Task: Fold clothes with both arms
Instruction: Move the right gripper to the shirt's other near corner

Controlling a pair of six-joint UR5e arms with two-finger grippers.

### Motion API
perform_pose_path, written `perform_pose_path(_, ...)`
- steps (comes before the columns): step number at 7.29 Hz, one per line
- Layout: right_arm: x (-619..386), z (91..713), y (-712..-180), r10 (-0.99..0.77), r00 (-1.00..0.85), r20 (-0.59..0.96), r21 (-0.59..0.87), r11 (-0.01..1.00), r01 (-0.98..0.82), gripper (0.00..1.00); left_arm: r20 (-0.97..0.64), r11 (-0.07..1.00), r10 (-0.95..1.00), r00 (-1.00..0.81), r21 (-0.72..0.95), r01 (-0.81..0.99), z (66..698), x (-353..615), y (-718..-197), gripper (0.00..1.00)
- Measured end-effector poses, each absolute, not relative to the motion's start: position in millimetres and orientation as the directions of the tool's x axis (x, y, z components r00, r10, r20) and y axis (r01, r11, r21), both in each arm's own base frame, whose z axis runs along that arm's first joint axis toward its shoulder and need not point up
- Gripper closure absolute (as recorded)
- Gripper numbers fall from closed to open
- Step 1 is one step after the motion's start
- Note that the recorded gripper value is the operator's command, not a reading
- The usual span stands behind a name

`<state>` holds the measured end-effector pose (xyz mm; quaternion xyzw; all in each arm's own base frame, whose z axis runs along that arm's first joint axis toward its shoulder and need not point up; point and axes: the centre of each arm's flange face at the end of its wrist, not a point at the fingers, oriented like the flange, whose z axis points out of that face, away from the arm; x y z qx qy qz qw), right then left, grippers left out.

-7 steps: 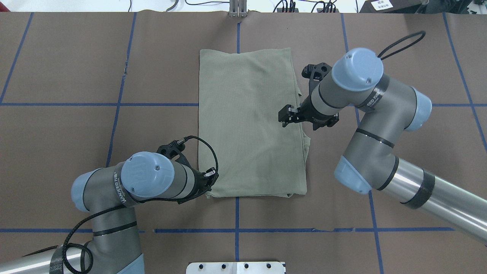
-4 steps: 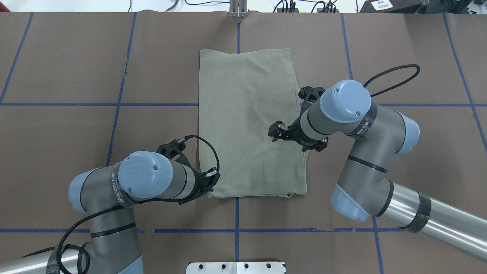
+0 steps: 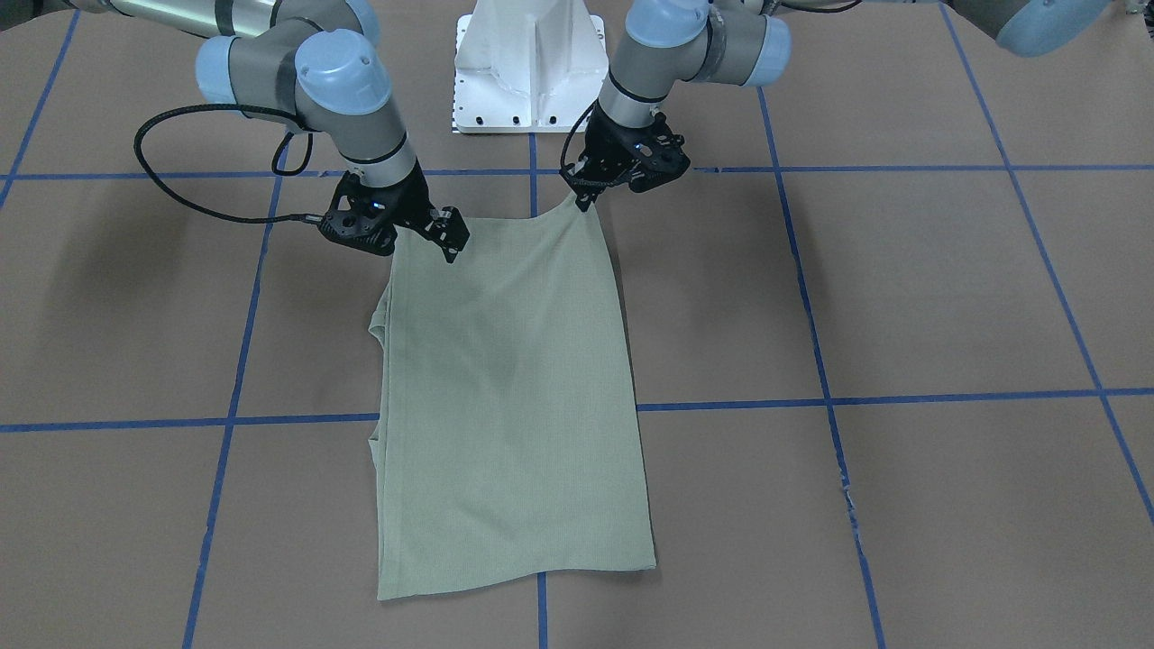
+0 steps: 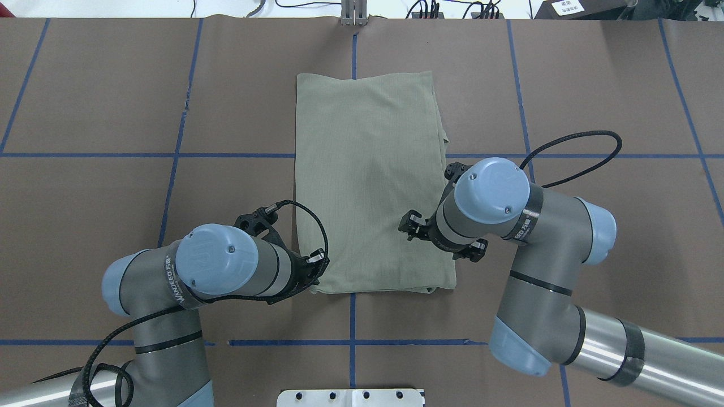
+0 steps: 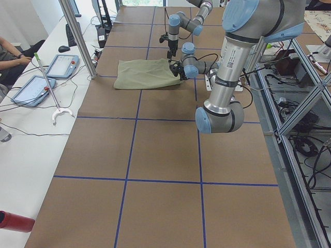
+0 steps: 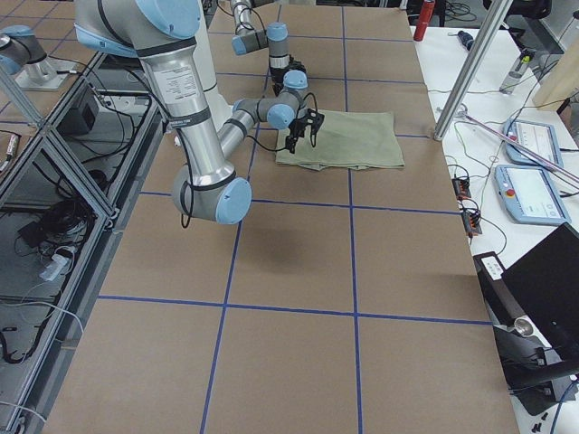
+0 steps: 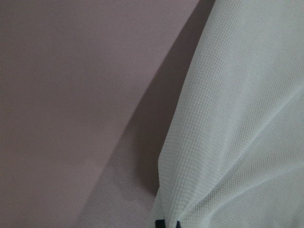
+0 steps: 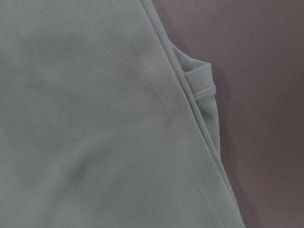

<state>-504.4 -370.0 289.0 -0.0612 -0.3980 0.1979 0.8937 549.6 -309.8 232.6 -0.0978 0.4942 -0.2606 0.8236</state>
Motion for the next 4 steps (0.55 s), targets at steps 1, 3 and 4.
perform_pose_path(1, -506, 294, -355, 0.419, 0.607, 0.675, -0.271, 0.906, -0.324, 0.0, -0.763, 0.845, -0.526, 0.376, -0.418, 0.333, 233, 550, -310, 1.0)
perform_pose_path(3, -513, 303, -336, 0.429, 0.614, 0.662, -0.267, 0.901, -0.342, 0.0, -0.763, 0.845, -0.525, 0.376, -0.417, 0.333, 233, 550, -310, 1.0)
perform_pose_path(4, -518, 305, -330, 0.427, 0.62, 0.658, -0.266, 0.902, -0.339, 0.0, -0.764, 0.846, -0.525, 0.375, -0.417, 0.333, 233, 550, -310, 1.0)
